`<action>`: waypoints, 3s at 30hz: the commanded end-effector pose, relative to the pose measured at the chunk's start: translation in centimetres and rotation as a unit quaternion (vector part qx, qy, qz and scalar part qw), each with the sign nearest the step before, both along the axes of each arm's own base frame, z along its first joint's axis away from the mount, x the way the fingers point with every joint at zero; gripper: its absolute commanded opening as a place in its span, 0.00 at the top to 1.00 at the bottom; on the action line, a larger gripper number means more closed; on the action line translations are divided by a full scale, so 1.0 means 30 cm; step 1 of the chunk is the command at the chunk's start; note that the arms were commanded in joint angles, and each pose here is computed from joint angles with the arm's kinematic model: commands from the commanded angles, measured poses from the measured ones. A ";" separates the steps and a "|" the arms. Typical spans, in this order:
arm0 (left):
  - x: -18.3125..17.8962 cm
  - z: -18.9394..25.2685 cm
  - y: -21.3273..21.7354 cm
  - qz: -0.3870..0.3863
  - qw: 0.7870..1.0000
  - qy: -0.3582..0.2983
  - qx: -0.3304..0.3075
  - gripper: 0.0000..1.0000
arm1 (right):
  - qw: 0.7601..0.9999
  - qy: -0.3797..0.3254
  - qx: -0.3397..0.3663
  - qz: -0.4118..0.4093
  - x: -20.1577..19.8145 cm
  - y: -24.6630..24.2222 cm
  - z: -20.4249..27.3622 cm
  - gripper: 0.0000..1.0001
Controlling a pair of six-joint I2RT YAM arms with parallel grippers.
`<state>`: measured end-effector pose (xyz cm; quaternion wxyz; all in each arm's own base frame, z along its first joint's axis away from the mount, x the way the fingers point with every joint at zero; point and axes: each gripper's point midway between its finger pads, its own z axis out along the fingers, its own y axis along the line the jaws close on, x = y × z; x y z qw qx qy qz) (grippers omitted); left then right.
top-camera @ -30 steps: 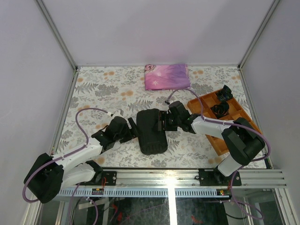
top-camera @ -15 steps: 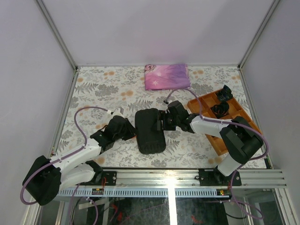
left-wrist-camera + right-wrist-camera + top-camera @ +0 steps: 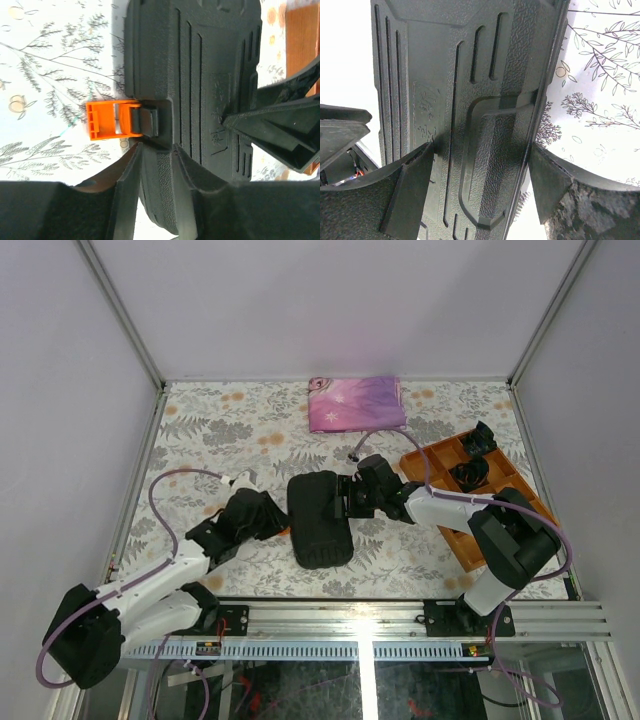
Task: Sort the tools into containers
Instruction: Close the storage box at the center of the board.
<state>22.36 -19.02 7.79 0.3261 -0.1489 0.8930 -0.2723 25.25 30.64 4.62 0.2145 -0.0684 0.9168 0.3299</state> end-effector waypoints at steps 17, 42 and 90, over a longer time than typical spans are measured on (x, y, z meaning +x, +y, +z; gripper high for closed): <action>0.034 -0.154 0.146 0.050 0.997 0.050 -0.016 0.63 | 0.991 0.035 -0.130 0.006 -0.074 -0.140 -0.165 0.29; 0.005 -0.169 0.044 -0.021 0.995 0.052 -0.088 0.71 | 0.991 0.040 -0.125 0.011 -0.075 -0.126 -0.173 0.29; 0.021 0.112 -0.038 -0.071 0.970 -0.084 -0.216 0.71 | 0.990 0.050 -0.131 0.018 -0.078 -0.123 -0.205 0.30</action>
